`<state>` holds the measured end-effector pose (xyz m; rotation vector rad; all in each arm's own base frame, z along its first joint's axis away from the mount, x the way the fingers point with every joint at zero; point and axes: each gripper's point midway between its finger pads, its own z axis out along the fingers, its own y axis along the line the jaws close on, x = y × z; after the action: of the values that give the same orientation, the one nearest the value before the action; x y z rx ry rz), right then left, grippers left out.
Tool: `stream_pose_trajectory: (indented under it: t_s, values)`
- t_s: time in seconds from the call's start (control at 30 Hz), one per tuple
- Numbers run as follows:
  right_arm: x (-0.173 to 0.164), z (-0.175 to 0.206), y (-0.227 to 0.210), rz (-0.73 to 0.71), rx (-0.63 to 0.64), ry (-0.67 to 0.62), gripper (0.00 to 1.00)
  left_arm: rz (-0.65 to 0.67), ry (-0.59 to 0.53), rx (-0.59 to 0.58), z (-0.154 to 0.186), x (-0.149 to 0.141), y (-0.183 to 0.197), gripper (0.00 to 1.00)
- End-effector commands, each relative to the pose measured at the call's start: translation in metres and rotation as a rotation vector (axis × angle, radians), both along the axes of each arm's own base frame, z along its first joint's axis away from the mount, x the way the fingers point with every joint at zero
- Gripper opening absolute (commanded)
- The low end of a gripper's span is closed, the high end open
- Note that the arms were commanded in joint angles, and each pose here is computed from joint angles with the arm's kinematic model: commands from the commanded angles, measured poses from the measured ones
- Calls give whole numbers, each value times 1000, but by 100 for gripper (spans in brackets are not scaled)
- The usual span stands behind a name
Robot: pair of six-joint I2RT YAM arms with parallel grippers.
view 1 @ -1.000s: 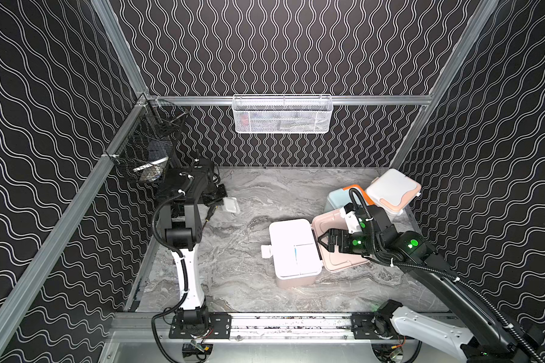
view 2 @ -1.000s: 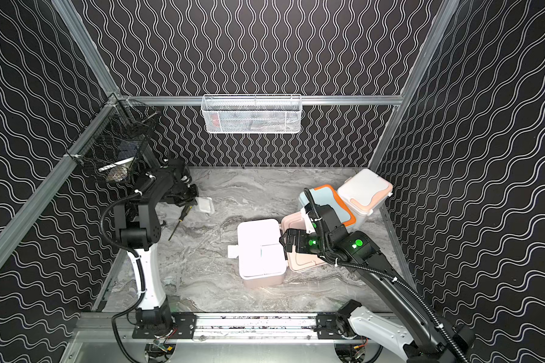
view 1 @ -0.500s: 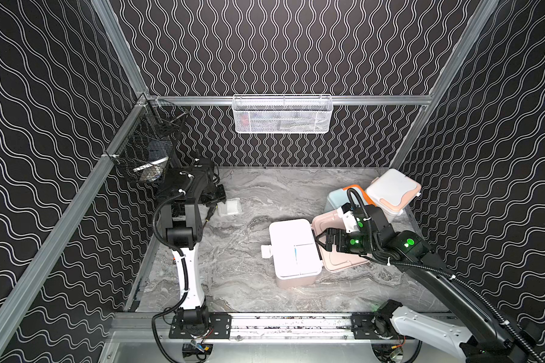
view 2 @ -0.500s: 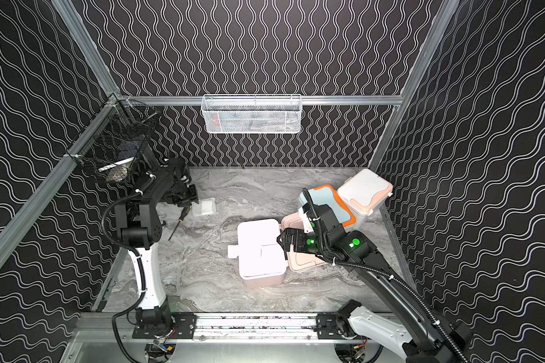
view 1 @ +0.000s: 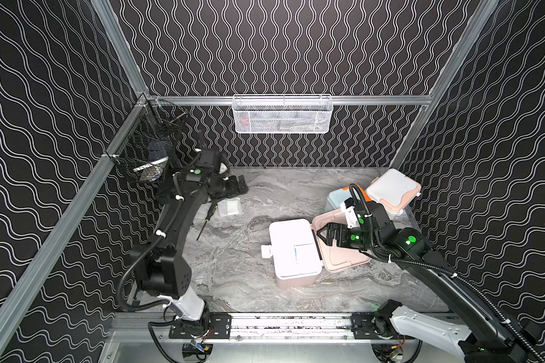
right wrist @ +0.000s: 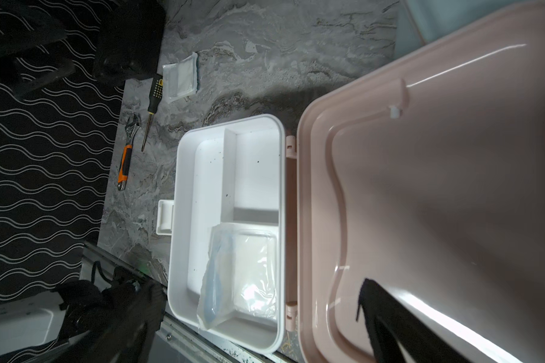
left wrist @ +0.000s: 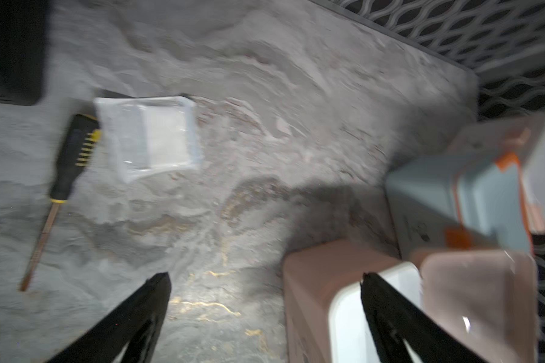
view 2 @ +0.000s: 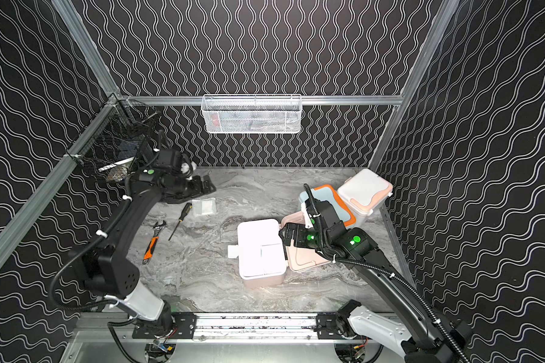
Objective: Open first aid kits and take out gauze
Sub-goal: Place the gauze at the center of the board, then pick up the gauze from the first aid kit.
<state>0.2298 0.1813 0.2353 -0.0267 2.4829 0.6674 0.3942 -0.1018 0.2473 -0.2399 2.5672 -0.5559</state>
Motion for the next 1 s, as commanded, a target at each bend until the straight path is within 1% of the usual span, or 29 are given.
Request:
stream_pose_trajectory:
  t_s: [0.0, 0.1, 0.17, 0.2, 0.27, 0.33, 0.4, 0.47, 0.53, 0.6, 0.7, 0.83, 0.9, 0.97]
  values:
    - [7, 0, -15, -82, -52, -18, 100, -10, -4, -66, 17, -32, -49, 99]
    - [11, 0, -23, -131, -80, -28, 100, -7, -41, -48, 30, -64, -78, 99]
    - [12, 0, -27, -151, -90, -36, 100, -14, -50, -59, 35, -85, -95, 99]
    - [13, -1, -30, -166, -93, -37, 100, -10, -44, -66, 33, -95, -103, 99]
    - [13, 0, -33, -182, -99, -42, 100, -42, -20, -58, 21, -117, -126, 99]
    - [13, -1, -35, -190, -100, -40, 100, -69, 26, 2, 3, -139, -145, 99]
    - [12, -2, -37, -200, -105, -36, 100, -91, 55, 88, -11, -153, -156, 98]
    - [12, -3, -38, -207, -109, -31, 100, -108, 79, 154, -21, -163, -163, 95]
    - [12, -5, -41, -225, -117, -20, 100, -123, 90, 187, -29, -172, -172, 91]
    - [10, -6, -44, -240, -121, -14, 100, -136, 97, 196, -36, -182, -182, 88]
    - [9, -11, -48, -253, -128, -16, 100, -154, 101, 204, -42, -193, -193, 78]
    - [7, -10, -51, -253, -138, -32, 100, -156, 133, 240, -55, -198, -195, 65]
    - [7, -7, -52, -250, -136, -45, 100, -160, 148, 239, -59, -199, -198, 60]
    - [7, -4, -51, -241, -123, -56, 100, -165, 154, 241, -63, -200, -202, 58]
